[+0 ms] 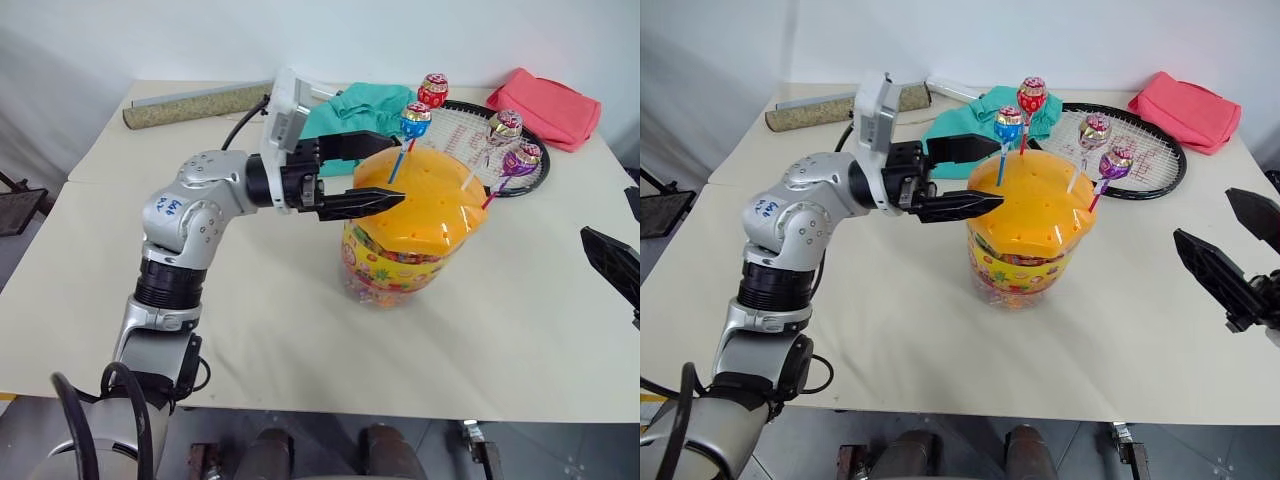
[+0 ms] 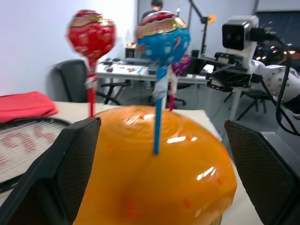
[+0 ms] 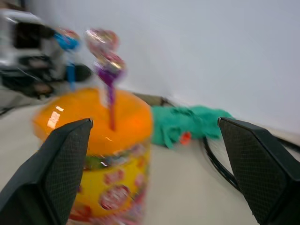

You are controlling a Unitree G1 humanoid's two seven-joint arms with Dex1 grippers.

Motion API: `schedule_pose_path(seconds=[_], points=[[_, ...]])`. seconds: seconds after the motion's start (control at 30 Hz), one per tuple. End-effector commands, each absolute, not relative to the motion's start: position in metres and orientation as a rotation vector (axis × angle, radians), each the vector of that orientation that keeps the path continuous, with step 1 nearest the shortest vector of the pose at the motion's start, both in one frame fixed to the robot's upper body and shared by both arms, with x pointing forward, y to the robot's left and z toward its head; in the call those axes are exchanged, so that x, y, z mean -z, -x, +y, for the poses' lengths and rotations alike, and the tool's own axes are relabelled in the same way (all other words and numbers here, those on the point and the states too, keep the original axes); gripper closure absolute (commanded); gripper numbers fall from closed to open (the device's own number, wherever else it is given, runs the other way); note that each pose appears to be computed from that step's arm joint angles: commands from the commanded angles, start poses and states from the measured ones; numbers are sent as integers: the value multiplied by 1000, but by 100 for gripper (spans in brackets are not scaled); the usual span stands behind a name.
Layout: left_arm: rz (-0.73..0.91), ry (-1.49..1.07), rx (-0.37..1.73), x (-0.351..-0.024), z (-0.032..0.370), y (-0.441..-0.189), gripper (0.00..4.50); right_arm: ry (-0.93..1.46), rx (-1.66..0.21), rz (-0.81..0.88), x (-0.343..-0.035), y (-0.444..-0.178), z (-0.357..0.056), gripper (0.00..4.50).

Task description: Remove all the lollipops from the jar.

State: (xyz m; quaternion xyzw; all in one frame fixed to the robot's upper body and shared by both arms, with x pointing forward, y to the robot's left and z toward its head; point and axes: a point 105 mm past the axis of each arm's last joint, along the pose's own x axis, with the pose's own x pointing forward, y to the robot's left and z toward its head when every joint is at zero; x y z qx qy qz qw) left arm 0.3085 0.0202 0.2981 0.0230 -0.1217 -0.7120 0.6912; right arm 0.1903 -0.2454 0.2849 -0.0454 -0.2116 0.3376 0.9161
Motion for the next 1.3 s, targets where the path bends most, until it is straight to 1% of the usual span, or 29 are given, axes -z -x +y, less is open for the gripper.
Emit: schedule_pose_path(seconds=[0.03, 0.1, 0.17, 0.33, 0.43, 0.63, 0.87, 0.9, 1.07, 1.3], points=[[-291, -67, 1605, -306, 14, -308, 0, 139, -754, -476, -284, -182, -237, 1], [-289, -61, 1608, -306, 12, -309, 0, 143, -767, -502, -282, -181, -237, 1], [-285, -52, 1621, -307, 9, -308, 0, 158, -806, -485, -273, -183, -237, 1], [-273, -41, 1649, -305, 5, -306, 0, 162, -843, -478, -267, -188, -243, 1], [-287, -28, 1669, -307, 4, -302, 61, 180, -820, -469, -266, -192, -258, 0], [-295, -27, 1663, -310, 8, -300, 239, 197, -761, -467, -264, -198, -280, 0], [-321, 0, 1666, -312, 8, -300, 440, 160, -777, -493, -268, -201, -280, 0], [-327, 10, 1675, -313, 9, -299, 446, 152, -798, -489, -267, -201, -278, 0], [-374, 60, 1729, -319, 22, -292, 446, 86, -860, -549, -271, -200, -280, 0], [-324, 61, 1736, -319, 75, -296, 446, 86, -942, -531, -273, -207, -274, 0]])
